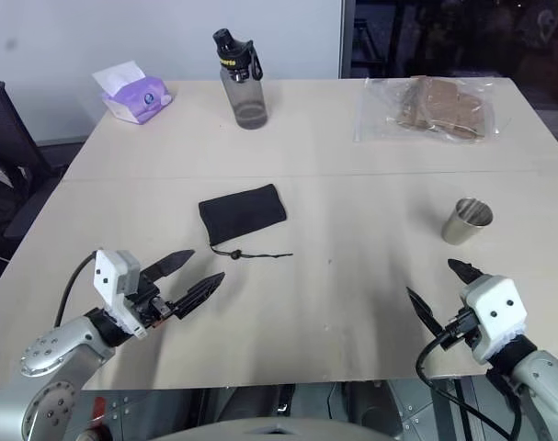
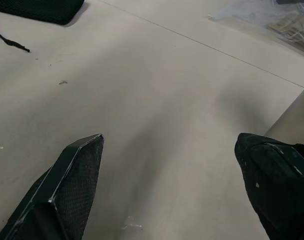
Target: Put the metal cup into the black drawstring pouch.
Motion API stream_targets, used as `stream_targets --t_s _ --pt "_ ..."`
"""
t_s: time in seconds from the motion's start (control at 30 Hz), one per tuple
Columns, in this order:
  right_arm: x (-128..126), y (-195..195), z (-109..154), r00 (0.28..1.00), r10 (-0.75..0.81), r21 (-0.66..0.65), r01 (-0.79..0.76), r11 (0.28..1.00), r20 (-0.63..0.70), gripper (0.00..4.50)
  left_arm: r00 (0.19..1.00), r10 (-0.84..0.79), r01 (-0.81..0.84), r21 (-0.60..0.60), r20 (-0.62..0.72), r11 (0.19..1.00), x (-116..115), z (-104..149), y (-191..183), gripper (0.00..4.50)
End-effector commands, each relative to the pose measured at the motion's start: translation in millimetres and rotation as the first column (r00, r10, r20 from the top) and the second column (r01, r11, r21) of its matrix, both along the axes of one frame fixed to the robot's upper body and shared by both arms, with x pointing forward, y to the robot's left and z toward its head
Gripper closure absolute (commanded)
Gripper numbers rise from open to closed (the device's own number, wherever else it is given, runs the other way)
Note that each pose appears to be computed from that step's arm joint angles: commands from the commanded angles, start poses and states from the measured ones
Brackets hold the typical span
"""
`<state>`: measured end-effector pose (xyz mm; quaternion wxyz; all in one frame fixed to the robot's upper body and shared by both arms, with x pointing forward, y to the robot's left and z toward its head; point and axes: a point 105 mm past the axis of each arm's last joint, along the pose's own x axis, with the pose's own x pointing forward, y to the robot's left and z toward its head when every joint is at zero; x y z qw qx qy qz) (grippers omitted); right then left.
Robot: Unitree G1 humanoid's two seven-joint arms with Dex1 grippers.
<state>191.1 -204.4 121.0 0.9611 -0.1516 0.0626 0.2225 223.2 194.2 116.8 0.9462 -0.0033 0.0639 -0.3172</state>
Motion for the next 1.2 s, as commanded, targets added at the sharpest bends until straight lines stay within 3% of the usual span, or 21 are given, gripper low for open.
stream_targets --t_s 0.03,0.13,0.23,0.33,0.4,0.53,0.6,0.97,1.13,1.2 --pt "3 10 17 0.994 0.047 0.044 -0.051 0.998 0.096 0.14 0.998 0.016 -0.017 0.019 0.057 1.0 9 13 7 0.0" --pt "7 43 39 0.962 0.204 0.104 -0.225 0.969 0.179 0.14 0.986 0.145 -0.144 -0.017 0.086 0.989 44 28 29 0.0" --pt "6 66 52 0.918 0.33 0.071 -0.353 0.933 0.222 0.14 0.976 0.177 -0.184 0.047 0.127 0.982 64 38 44 0.0" --pt "1 84 57 0.873 0.437 0.05 -0.457 0.888 0.217 0.14 0.973 0.111 -0.171 0.316 0.201 0.933 81 38 61 0.0" --pt "-1 91 58 0.856 0.473 0.043 -0.491 0.87 0.208 0.14 0.964 -0.035 -0.105 0.5 0.263 0.86 86 41 66 0.0" --pt "3 95 60 0.856 0.47 0.045 -0.489 0.871 0.214 0.14 0.908 -0.307 -0.019 0.763 0.283 0.646 98 42 72 0.0" --pt "6 95 60 0.863 0.454 0.041 -0.473 0.88 0.223 0.14 0.869 -0.414 0.014 0.823 0.271 0.567 104 39 66 0.0" --pt "7 98 63 0.886 0.392 0.05 -0.416 0.908 0.25 0.14 0.69 -0.693 0.075 0.931 0.209 0.356 136 23 18 0.0" --pt "5 98 64 0.896 0.365 0.051 -0.39 0.92 0.254 0.0 0.64 -0.758 0.158 0.943 0.129 0.294 136 16 7 2.06" --pt "4 96 63 0.904 0.347 0.056 -0.371 0.927 0.25 0.0 0.691 -0.708 0.215 0.892 0.148 0.397 144 25 4 3.15"
